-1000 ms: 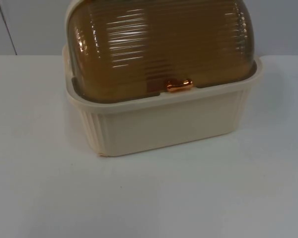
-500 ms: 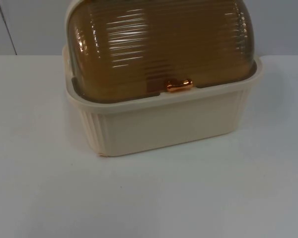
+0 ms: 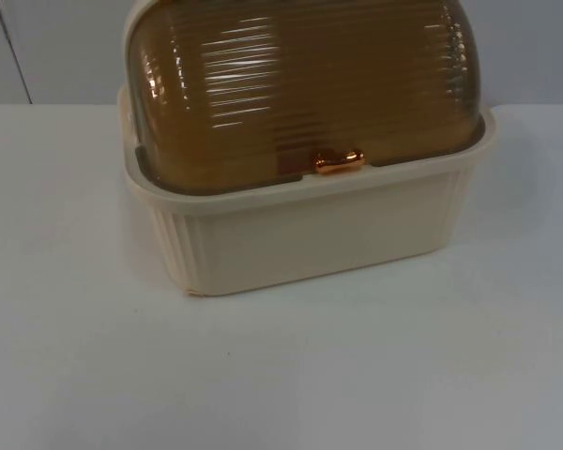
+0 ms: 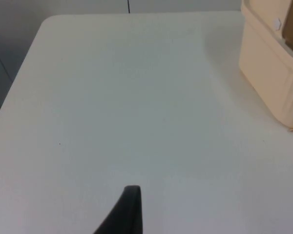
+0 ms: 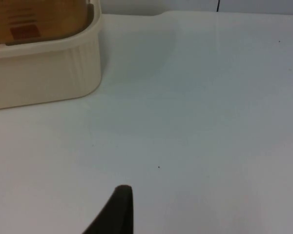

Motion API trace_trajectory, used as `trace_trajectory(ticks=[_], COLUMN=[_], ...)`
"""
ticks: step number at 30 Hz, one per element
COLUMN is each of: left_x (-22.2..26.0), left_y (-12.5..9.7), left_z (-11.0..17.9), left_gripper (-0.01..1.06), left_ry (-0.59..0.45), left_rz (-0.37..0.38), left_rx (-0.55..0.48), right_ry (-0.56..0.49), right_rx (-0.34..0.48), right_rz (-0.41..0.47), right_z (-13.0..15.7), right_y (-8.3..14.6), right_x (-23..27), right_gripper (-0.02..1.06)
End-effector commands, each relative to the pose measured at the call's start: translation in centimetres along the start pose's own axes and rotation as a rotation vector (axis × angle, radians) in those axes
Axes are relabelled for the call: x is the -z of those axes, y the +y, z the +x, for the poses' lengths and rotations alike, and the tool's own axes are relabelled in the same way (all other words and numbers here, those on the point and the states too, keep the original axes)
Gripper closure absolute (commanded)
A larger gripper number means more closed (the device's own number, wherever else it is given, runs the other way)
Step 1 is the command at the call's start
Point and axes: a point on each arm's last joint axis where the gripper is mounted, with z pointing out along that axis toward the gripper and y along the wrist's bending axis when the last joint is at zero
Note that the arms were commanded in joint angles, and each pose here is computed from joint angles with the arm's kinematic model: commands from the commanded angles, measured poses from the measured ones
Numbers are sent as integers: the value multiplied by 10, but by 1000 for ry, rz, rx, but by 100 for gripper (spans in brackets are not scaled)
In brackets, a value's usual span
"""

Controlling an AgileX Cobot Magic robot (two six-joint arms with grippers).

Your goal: Open the box lid with the left hand, place the block into the box with the right hand, then close the box lid with the left hand.

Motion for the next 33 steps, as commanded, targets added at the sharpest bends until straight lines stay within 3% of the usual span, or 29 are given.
trace_trajectory(ticks=[1,33], left_x=[-1,-1], left_y=[0,1], left_z=[1,1], left_gripper=[0,0], left_ry=[2,2], left_rz=[-3,-5], left_rx=[6,5], right_ry=[-11,-11], right_rx=[-1,-7], right_rz=[-5,-7], right_z=[0,0], right_y=[0,0], right_x=[0,0], right_gripper=[0,0])
